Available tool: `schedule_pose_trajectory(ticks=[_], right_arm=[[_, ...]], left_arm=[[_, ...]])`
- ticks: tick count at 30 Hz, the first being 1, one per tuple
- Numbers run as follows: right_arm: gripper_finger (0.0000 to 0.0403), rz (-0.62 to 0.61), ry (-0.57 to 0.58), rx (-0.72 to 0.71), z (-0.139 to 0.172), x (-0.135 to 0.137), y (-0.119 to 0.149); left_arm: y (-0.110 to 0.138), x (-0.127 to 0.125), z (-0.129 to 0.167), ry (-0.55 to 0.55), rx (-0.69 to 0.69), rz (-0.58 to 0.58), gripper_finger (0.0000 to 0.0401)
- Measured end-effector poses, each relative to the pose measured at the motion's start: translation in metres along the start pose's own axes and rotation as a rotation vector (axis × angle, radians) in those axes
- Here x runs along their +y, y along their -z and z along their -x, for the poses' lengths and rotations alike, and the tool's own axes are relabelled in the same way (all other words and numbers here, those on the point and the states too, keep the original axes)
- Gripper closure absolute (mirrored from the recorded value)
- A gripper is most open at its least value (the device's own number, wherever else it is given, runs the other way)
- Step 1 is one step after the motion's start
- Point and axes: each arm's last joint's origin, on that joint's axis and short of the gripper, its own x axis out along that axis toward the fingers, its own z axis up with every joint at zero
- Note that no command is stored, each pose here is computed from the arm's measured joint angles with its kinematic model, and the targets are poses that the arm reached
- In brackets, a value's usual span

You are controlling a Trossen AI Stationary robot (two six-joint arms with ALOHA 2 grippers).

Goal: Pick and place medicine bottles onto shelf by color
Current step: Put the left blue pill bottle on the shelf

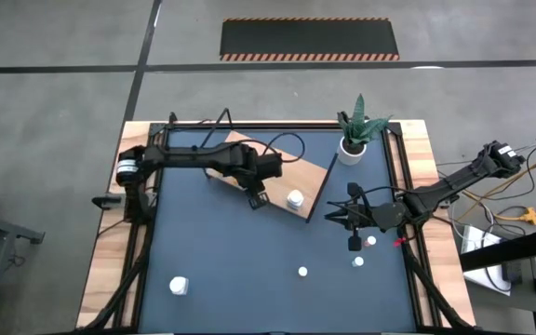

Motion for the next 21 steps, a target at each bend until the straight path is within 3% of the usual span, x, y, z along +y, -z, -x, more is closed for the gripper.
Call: schedule_pose_trajectory(ticks=[21], right_arm=[[0.0394,0.000,0.000,0.001,0.000,0.000,0.000]], left_arm=[[0.004,0.005,-0.017,-0.062,0.005,-0.089,0.0298]])
